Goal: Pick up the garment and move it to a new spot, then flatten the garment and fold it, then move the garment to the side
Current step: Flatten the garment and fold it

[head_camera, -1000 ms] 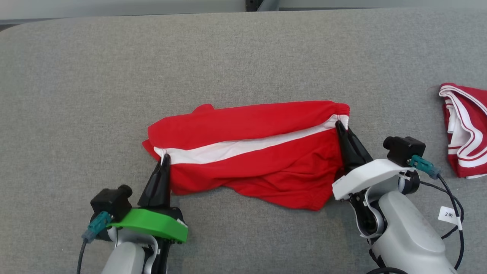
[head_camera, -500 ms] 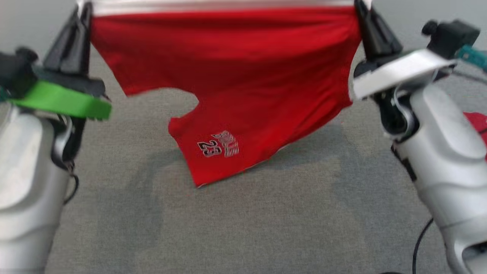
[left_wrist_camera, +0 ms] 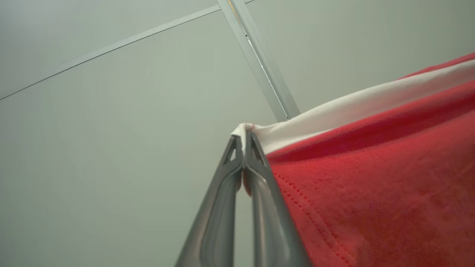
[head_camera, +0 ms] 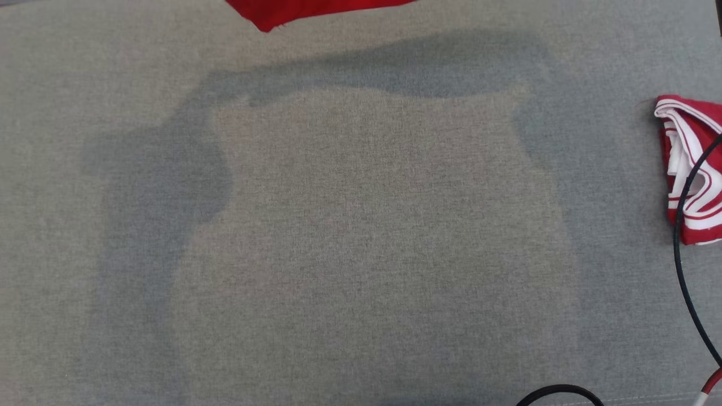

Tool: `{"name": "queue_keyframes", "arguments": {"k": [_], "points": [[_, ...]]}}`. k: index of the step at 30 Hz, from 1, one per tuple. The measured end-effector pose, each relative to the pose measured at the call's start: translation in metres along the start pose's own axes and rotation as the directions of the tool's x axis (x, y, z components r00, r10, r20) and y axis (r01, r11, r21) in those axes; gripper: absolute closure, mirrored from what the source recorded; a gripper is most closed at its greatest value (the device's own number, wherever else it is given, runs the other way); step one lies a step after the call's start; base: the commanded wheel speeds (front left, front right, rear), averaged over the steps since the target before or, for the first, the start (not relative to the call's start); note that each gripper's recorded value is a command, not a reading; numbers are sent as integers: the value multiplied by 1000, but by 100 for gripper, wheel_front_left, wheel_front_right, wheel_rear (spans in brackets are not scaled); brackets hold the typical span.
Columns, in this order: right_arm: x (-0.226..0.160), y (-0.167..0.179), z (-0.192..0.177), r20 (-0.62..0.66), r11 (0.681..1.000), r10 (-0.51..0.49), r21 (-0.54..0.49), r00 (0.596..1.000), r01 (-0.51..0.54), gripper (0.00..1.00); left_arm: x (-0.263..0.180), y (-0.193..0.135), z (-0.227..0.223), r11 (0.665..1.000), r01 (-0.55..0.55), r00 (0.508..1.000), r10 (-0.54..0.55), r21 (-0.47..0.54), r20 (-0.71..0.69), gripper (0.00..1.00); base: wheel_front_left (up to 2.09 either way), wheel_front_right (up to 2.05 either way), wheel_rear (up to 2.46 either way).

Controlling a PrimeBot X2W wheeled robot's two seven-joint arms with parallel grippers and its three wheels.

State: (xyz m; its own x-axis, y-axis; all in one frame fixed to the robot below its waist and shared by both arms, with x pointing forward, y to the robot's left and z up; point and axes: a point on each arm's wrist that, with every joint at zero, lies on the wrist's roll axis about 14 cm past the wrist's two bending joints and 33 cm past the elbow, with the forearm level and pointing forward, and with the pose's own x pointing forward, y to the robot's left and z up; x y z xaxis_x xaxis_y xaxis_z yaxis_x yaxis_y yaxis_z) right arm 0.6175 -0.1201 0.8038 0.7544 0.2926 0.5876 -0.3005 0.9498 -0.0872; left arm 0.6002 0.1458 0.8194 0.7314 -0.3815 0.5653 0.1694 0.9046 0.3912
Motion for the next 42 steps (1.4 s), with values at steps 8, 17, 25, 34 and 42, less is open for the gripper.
{"name": "queue_keyframes", "arguments": {"k": [8,17,25,34,42], "points": [[-11,-18,-99,-119,999,-28,-21,992,26,100,4,-29,-87,999,19,996,-22,-46,-82,100,0,0,0],[-100,7,-229,-382,995,21,101,924,20,100,-81,-95,-203,961,-39,947,-51,-273,-316,100,0,0,0],[-188,36,-246,-520,976,103,219,848,16,100,-174,-125,-221,897,-192,879,-24,-398,-477,100,0,0,0],[-288,62,-220,-649,957,157,287,745,49,100,-266,-148,-192,827,-331,800,-10,-456,-599,100,0,0,0],[-362,101,-184,-704,934,217,351,676,66,100,-346,-165,-155,779,-435,724,3,-452,-690,100,0,0,0]]}}
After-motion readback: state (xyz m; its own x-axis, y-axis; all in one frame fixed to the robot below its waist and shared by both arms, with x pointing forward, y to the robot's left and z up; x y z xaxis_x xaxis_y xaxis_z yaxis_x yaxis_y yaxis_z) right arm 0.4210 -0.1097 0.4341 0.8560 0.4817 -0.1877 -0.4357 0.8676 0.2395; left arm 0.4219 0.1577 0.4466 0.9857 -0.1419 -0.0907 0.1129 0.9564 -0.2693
